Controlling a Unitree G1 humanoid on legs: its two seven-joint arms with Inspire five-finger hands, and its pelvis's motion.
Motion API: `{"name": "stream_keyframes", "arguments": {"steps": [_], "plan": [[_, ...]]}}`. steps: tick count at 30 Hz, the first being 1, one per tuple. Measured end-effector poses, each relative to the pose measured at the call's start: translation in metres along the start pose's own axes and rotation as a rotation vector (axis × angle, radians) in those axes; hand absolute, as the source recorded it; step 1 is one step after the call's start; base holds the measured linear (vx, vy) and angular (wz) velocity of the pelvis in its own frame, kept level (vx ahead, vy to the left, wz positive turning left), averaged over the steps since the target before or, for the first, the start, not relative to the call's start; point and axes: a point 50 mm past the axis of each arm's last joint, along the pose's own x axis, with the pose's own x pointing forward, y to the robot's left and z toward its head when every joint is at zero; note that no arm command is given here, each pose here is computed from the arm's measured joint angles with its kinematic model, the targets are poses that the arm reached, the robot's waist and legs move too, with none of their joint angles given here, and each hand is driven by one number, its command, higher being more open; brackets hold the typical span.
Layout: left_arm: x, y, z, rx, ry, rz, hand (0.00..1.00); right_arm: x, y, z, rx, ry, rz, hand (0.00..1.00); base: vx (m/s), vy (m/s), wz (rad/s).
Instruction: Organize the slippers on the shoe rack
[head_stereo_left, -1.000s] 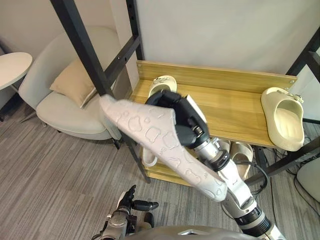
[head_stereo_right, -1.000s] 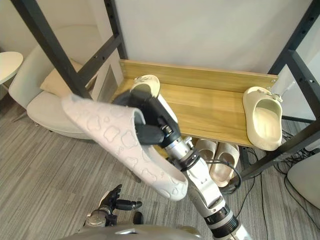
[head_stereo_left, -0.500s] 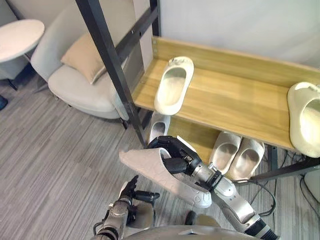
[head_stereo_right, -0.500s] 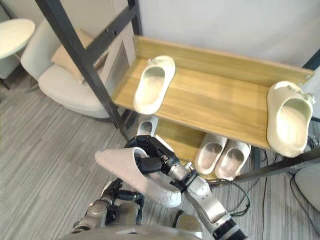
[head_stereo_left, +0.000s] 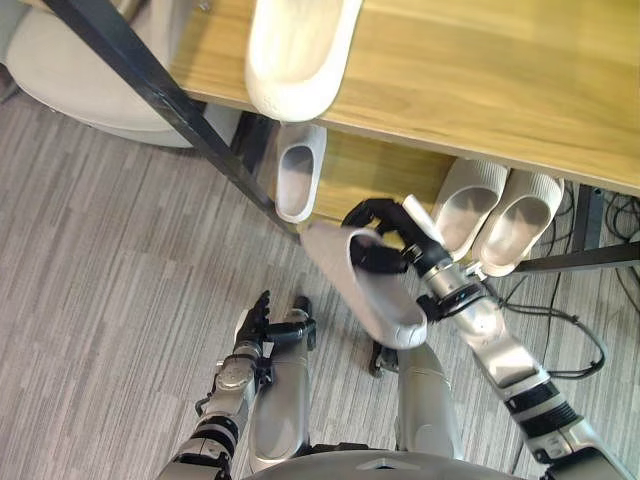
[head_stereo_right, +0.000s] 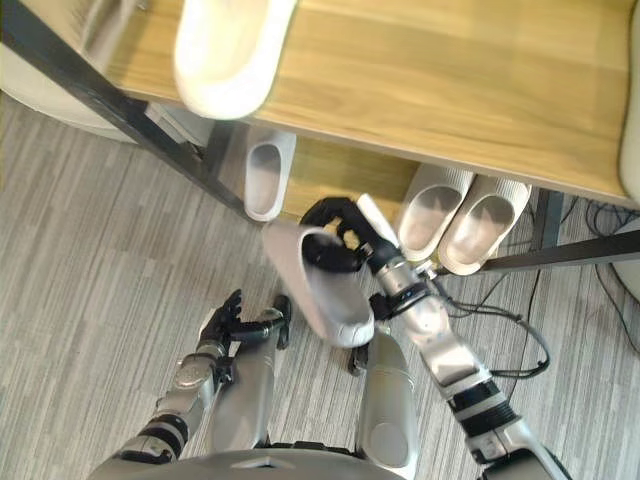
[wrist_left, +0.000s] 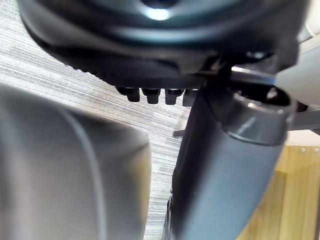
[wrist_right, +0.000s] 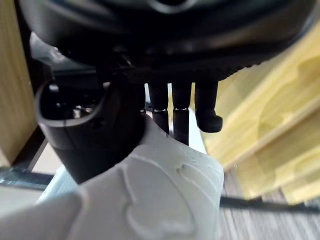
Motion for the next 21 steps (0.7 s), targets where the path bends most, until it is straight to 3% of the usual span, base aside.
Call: {"name": "stream_keyframes", "arguments": {"steps": [6, 21], "plan": [[0.003, -0.003, 0.011, -0.018, -0.043, 0.005, 1.0, 0.011, -0.033, 0.011, -0.109, -0.063, -0.25, 0.0, -0.04, 0.037, 0.06], [-0.006, -0.014, 0.031, -0.093, -0.185, -0.021, 1.0, 0.068, -0.057, 0.041, -0.162, -0.176, -0.437, 0.0, -0.03, 0.044, 0.12]]}}
